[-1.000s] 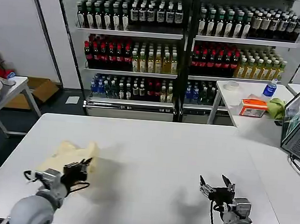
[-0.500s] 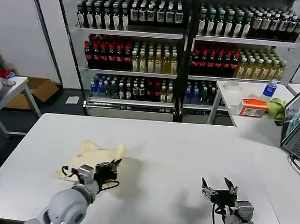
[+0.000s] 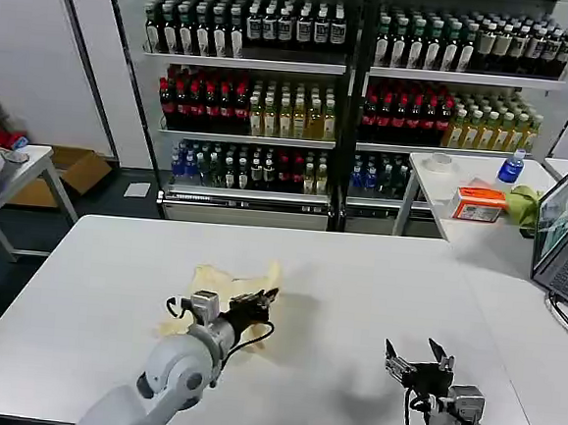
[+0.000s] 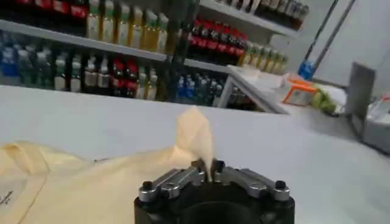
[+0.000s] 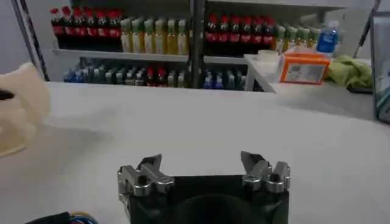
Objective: Fold and organize the clothes.
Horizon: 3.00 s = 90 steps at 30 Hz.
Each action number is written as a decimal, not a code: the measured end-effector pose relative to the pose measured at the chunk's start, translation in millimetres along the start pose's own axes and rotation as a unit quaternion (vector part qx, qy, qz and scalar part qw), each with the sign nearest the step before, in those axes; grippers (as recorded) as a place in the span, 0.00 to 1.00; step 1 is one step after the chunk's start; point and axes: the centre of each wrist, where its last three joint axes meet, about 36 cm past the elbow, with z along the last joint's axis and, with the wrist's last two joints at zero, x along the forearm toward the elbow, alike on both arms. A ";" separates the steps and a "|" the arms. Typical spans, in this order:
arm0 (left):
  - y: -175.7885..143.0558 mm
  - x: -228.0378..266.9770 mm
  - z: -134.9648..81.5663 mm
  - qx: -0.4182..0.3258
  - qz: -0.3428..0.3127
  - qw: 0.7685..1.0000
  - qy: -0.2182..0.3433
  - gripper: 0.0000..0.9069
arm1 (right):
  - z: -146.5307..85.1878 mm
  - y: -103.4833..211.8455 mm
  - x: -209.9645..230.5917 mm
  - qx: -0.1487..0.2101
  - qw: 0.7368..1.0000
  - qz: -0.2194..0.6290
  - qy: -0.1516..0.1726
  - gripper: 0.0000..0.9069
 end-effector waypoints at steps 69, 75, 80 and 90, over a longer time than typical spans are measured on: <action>111.7 201.0 26.7 -0.021 -0.283 0.933 -0.220 1.00 | -23.2 116.8 -171.6 -0.328 0.913 -0.215 0.111 0.00; 110.3 200.7 27.6 -0.018 -0.283 0.934 -0.219 1.00 | -20.6 116.7 -173.4 -0.334 0.911 -0.213 0.117 0.00; 109.9 200.9 27.3 -0.018 -0.282 0.934 -0.220 1.00 | -21.2 113.7 -177.9 -0.337 0.911 -0.208 0.117 0.00; 110.0 201.3 28.0 -0.017 -0.282 0.934 -0.218 1.00 | -27.9 99.1 -187.9 -0.335 0.914 -0.200 0.114 0.00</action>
